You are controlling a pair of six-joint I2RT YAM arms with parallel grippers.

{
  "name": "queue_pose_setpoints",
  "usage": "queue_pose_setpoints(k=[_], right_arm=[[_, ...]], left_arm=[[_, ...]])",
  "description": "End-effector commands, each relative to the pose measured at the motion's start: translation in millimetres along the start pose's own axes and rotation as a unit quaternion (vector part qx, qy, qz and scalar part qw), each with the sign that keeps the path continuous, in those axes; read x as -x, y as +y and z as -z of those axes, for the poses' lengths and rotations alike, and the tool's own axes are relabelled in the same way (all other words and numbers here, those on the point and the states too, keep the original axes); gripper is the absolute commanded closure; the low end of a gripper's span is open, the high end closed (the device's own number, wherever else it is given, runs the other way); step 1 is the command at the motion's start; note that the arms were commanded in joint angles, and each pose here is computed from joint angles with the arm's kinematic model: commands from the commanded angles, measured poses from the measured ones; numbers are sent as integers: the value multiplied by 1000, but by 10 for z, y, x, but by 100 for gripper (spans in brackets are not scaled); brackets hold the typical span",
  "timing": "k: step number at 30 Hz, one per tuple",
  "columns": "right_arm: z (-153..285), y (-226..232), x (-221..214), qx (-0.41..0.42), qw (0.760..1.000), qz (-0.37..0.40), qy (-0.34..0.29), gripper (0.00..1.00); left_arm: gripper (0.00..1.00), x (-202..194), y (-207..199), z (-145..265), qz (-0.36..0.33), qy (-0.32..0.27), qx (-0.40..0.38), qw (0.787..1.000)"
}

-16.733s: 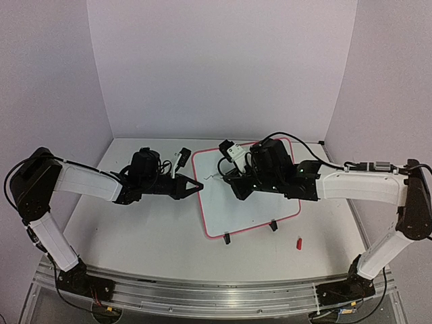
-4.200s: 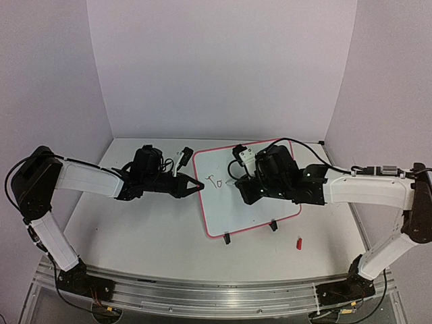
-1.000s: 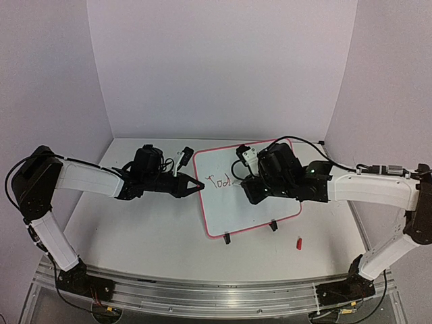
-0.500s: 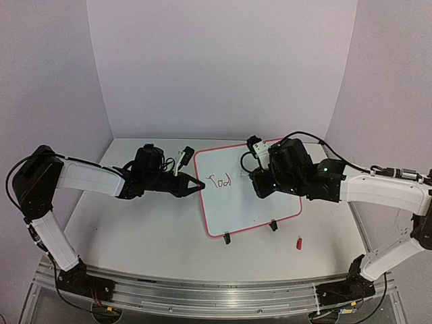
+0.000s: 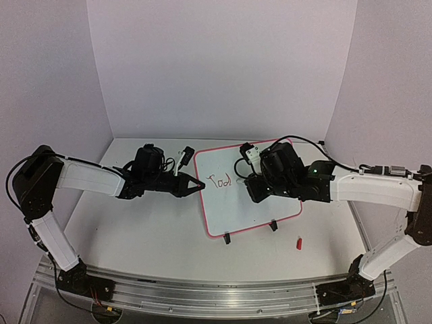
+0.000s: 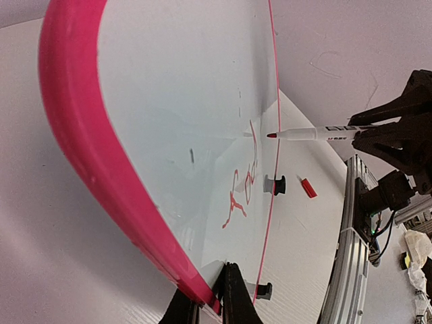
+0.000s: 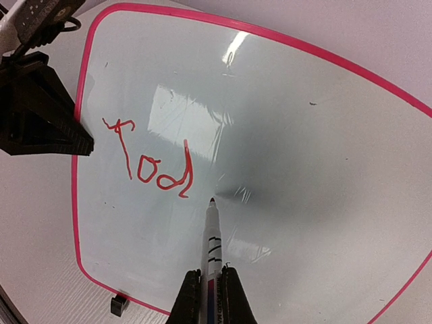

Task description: Write a sentence on the whiteboard

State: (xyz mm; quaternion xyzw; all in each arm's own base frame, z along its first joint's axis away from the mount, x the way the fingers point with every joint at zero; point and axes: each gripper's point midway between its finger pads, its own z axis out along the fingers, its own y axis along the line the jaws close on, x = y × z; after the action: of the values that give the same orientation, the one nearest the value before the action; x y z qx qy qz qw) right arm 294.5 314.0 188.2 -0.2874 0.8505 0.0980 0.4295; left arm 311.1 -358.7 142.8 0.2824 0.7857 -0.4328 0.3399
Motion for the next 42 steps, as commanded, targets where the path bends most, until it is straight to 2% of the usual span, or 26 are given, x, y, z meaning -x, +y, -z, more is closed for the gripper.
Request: queue_pose_setpoints(k=[1,11,23,36,42], right_arm=[[37,-32,231,-9,999,-16,-29,100],[-79,-86,272,-37,999,-14,-32,100],[-76,82,174,13,1000,-12,-15,100],[-58,-11,5,-10,1000,3,20,100],[-38,-135,105,-47,999,8,5,100]], left_arm=[[100,-577,762,31,-23,84,158,984],[100,-581,765,27,-23,86,158,983],[100,-580,777,36,-25,86,162,983],[100,-551,795,45,-27,88,170,981],[100,-552,795,39,-26,87,169,981]])
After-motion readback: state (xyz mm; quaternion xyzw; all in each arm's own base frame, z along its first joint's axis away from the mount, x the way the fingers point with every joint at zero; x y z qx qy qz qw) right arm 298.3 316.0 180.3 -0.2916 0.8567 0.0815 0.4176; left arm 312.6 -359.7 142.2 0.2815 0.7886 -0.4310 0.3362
